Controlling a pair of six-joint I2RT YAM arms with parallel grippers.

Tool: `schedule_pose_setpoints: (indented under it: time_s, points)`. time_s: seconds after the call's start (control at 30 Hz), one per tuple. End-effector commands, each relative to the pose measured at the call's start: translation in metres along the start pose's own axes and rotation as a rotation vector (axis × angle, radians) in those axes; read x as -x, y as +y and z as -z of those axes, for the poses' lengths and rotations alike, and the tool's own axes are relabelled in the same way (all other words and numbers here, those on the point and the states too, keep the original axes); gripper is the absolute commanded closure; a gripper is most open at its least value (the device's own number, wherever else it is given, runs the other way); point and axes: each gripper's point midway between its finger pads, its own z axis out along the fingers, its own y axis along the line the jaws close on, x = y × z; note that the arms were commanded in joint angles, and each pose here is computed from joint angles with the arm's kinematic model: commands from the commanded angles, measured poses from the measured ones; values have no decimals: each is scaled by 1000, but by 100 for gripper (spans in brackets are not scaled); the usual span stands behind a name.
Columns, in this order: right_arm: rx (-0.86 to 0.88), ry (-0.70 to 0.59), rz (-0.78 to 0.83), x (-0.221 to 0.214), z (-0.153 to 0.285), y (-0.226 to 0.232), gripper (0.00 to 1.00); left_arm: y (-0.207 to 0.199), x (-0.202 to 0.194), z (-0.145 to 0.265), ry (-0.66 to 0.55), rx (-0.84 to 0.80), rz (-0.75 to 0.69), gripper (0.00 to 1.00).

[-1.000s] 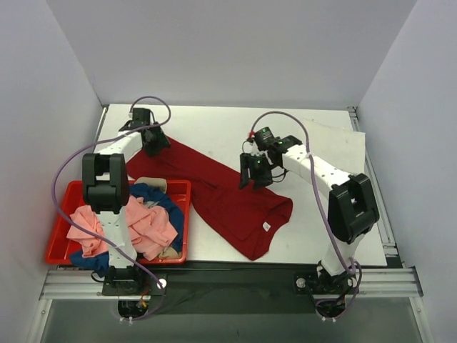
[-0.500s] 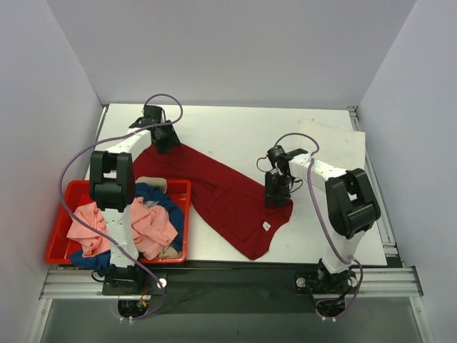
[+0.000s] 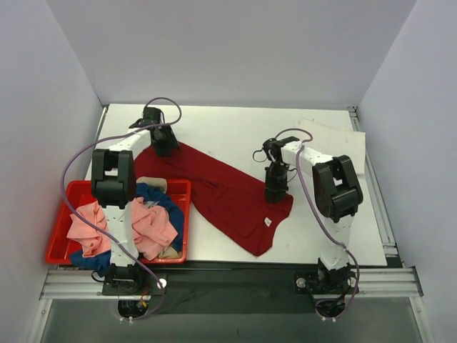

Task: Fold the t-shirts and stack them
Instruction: Rotate the tshirt 90 degrees

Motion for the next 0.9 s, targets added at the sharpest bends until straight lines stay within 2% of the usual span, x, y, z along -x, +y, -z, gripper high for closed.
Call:
schedule_pose_setpoints:
  time_s: [0.0, 0.03, 0.07, 0.13, 0.2, 0.23, 0.33, 0.47, 0.5, 0.63, 0.67, 0.73, 0.77, 0.8, 0.83, 0.87]
  points:
    - [-141, -60, -33, 39, -11, -20, 78, 2, 27, 8, -47, -14, -6, 40]
    - [-123, -111, -37, 62, 1, -11, 78, 5, 35, 10, -59, -13, 1, 40]
    - [-143, -86, -47, 66, -3, -14, 78, 8, 38, 10, -63, -12, 3, 40]
    - [-117, -145, -64, 96, 11, -2, 78, 13, 46, 14, -70, -5, 7, 40]
    - [-119, -139, -93, 112, 7, -1, 77, 13, 56, 19, -85, -11, -3, 40]
    - [-95, -184, -99, 131, 20, 7, 76, 13, 60, 21, -92, -12, -5, 40]
    - [-67, -193, -124, 156, 13, 13, 70, 6, 67, 27, -106, -29, -45, 40]
    - [53, -274, -134, 200, 28, 37, 53, -4, 61, 31, -96, -47, -88, 40]
    - [81, -295, -140, 209, 33, 39, 51, -6, 59, 32, -92, -50, -100, 40]
    - [201, -404, -112, 232, 64, 59, 44, -16, 45, 35, -65, -91, -121, 40]
    - [244, -444, -96, 234, 86, 65, 42, -19, 46, 38, -74, -104, -125, 40]
    - [280, -484, -81, 235, 99, 69, 41, -22, 37, 37, -60, -110, -134, 40]
    - [319, -526, -70, 232, 124, 73, 40, -25, 36, 38, -63, -114, -137, 40]
    - [324, -522, -68, 227, 122, 71, 40, -25, 31, 36, -52, -113, -136, 40]
    - [352, -562, -54, 220, 147, 74, 39, -24, 29, 36, -48, -112, -129, 40]
    - [366, -559, -43, 212, 150, 74, 39, -25, 28, 35, -48, -117, -123, 40]
